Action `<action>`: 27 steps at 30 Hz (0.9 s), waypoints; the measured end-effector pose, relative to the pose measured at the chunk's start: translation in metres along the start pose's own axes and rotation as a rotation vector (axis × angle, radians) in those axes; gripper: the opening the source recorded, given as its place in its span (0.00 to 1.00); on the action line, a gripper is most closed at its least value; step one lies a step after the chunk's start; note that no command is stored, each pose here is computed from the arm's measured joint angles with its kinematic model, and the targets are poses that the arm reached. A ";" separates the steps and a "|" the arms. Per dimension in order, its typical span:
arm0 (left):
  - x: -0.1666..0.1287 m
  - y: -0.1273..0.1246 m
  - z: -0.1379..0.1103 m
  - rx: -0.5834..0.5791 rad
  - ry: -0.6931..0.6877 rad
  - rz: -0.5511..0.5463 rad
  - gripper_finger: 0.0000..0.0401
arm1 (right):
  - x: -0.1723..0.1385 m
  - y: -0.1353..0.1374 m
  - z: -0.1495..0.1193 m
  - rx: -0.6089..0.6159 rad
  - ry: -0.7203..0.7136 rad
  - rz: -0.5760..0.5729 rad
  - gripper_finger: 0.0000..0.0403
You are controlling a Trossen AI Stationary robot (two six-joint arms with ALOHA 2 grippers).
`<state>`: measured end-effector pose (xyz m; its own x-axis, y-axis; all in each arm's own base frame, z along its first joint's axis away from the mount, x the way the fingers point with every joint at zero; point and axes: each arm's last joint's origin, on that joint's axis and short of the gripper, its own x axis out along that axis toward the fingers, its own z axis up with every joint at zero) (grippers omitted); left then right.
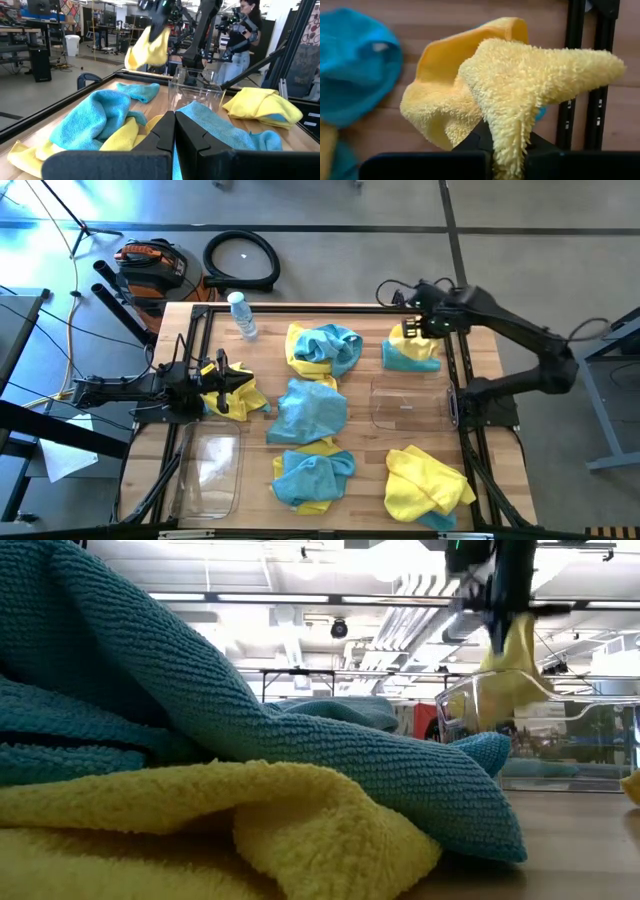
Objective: Sort microfiber towel by color & place in baskets
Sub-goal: Put the yellow microfiber towel into the right transparent bin
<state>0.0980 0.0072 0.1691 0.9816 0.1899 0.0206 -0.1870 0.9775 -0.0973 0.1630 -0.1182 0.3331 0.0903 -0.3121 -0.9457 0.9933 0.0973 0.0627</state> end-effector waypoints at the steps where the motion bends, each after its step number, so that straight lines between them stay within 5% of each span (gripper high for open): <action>1: 0.000 0.000 0.000 0.000 0.000 0.000 0.00 | -0.013 0.000 -0.003 -0.003 -0.017 0.026 0.02; 7: 0.000 0.000 0.000 0.000 -0.001 0.000 0.00 | -0.077 -0.002 -0.025 -0.066 -0.099 0.194 0.01; 12: 0.000 0.000 0.000 0.000 0.000 0.000 0.00 | -0.100 0.001 -0.055 -0.147 -0.054 0.279 0.00; 20: 0.000 0.000 0.000 0.000 0.000 0.000 0.00 | -0.085 0.011 -0.120 -0.234 0.013 0.231 0.00; 27: 0.000 0.000 0.000 0.000 0.000 0.000 0.00 | -0.040 0.015 -0.155 -0.217 0.023 0.140 0.00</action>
<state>0.0980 0.0072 0.1691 0.9816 0.1899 0.0210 -0.1870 0.9775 -0.0974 0.1627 0.0426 0.3224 0.2219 -0.2600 -0.9398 0.9321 0.3394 0.1263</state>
